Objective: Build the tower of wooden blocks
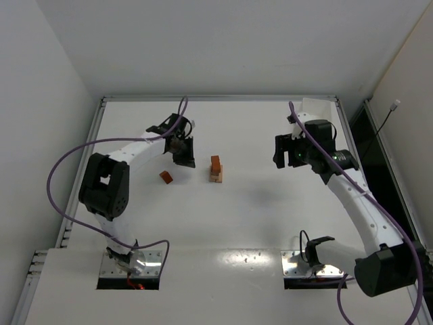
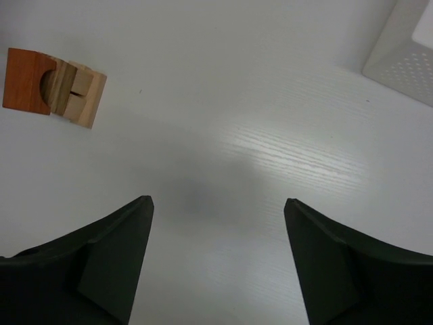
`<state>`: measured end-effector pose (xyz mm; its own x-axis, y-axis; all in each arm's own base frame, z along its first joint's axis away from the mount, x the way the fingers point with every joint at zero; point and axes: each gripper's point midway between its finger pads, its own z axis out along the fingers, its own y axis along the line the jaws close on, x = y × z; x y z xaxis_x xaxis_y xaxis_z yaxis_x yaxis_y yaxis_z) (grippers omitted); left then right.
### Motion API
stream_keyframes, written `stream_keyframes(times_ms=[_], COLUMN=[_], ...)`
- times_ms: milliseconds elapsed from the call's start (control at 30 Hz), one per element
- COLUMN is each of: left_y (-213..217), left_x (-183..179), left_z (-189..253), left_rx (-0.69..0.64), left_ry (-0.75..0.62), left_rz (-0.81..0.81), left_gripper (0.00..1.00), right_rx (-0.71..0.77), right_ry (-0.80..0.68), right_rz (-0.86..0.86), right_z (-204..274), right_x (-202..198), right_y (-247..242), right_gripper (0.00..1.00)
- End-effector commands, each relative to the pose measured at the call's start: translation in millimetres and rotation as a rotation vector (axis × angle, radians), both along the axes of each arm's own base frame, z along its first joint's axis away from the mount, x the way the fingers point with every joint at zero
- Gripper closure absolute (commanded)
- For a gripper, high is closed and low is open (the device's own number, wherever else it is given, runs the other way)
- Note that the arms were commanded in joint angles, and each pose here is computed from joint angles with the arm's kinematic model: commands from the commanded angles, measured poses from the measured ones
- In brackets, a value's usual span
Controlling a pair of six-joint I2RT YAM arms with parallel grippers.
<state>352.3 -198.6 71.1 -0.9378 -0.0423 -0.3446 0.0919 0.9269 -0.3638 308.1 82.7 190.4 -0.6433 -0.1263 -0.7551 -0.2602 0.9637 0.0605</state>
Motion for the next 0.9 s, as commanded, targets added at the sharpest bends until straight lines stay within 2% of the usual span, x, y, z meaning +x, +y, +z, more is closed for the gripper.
stream_keyframes(times_ms=[0, 67, 100, 267, 300, 400, 600, 867], left_y=[15, 12, 9, -5, -8, -12, -25, -40], left_x=[12, 15, 19, 41, 45, 49, 44, 34], left_z=[28, 30, 33, 38, 35, 35, 26, 29], left_rx=[0.043, 0.033, 0.024, 0.025, 0.021, 0.012, -0.009, -0.052], left_ry=[-0.115, -0.118, -0.135, -0.159, -0.146, -0.144, -0.111, -0.096], left_rz=[0.042, 0.026, 0.005, -0.048, -0.053, -0.058, -0.104, -0.149], left_gripper=[1.00, 1.00, 1.00, 0.99, 0.93, 0.87, 0.87, 0.82], right_rx=[0.070, 0.084, 0.089, 0.090, 0.090, 0.085, 0.078, 0.071], right_ry=[-0.009, -0.013, 0.000, -0.007, -0.007, -0.008, -0.010, -0.013], right_rz=[0.038, 0.054, 0.058, 0.068, 0.068, 0.061, 0.052, 0.049], right_z=[-1, -1, -4, 0, 0, 0, 0, 0], right_x=[5, 8, 8, 10, 11, 11, 7, 8], right_y=[17, 22, 26, 29, 29, 28, 25, 22], right_gripper=[0.29, 0.40, 0.42, 0.42, 0.42, 0.42, 0.41, 0.41])
